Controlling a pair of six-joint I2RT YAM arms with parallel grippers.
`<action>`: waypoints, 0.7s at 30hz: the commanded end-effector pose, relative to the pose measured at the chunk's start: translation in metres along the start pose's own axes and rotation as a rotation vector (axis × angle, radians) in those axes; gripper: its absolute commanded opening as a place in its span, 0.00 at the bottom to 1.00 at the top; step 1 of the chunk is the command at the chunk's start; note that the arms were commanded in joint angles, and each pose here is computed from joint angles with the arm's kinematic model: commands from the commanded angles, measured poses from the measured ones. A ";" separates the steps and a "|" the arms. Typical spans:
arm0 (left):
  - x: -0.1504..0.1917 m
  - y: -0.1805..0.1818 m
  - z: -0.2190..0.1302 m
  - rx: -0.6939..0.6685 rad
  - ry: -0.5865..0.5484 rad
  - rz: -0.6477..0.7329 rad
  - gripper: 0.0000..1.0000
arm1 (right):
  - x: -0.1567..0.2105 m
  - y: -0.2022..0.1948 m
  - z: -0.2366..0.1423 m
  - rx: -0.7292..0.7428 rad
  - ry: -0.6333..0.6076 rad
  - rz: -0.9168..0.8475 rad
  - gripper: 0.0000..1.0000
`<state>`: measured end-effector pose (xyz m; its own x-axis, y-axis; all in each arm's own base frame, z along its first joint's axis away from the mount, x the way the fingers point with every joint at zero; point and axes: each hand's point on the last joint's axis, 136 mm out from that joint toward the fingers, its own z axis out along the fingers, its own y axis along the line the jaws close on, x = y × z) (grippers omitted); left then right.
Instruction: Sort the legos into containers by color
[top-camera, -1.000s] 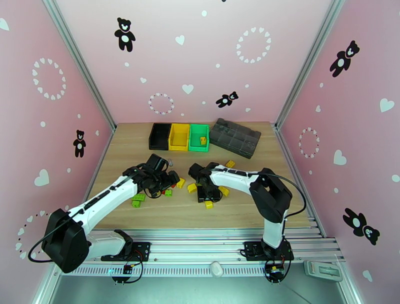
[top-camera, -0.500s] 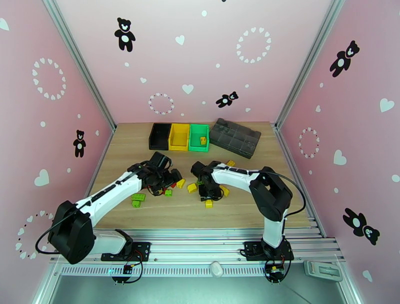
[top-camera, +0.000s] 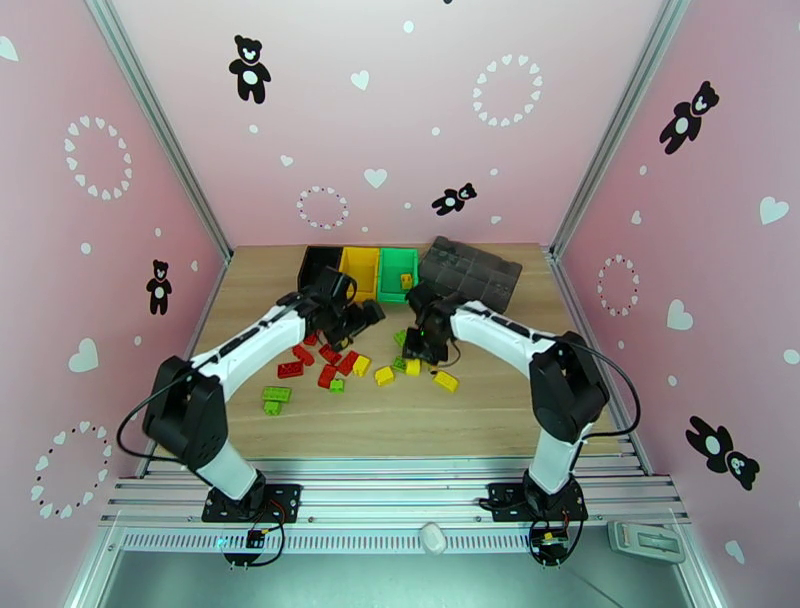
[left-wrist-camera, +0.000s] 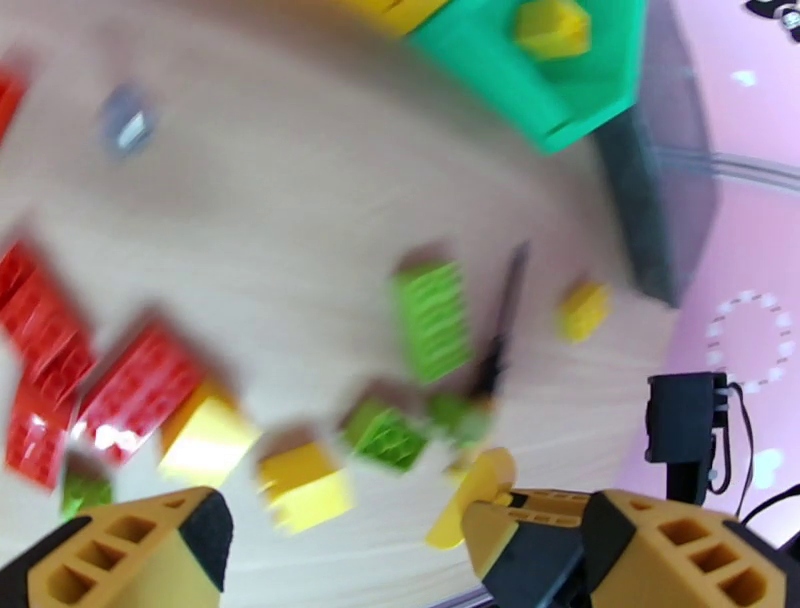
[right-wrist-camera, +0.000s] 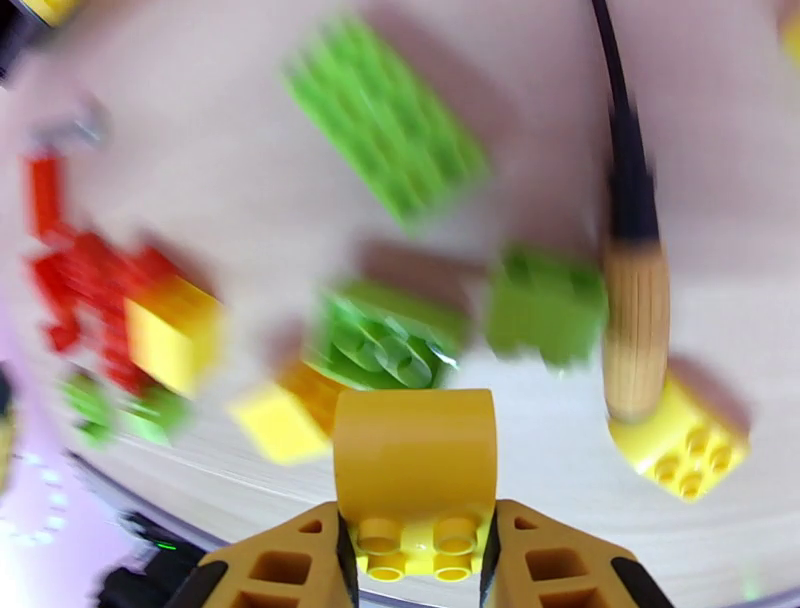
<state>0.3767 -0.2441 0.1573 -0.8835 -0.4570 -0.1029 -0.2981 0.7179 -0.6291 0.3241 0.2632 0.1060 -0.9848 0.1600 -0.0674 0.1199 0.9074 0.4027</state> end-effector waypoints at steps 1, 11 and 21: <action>-0.028 -0.028 0.004 0.128 0.032 -0.057 0.98 | -0.041 0.024 -0.001 -0.132 -0.033 0.042 0.29; -0.097 -0.082 0.009 0.309 -0.010 -0.138 0.97 | -0.168 0.069 0.009 -0.337 -0.119 0.162 0.31; -0.090 -0.061 -0.006 0.232 -0.028 -0.107 0.96 | -0.231 0.090 0.001 -0.424 -0.187 0.230 0.64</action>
<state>0.4877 -0.2545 0.1979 -0.8355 -0.5490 -0.0233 -0.3057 0.4997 -0.8104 0.5638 0.3130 0.1552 -0.8961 0.4255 -0.1267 0.1889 0.6236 0.7586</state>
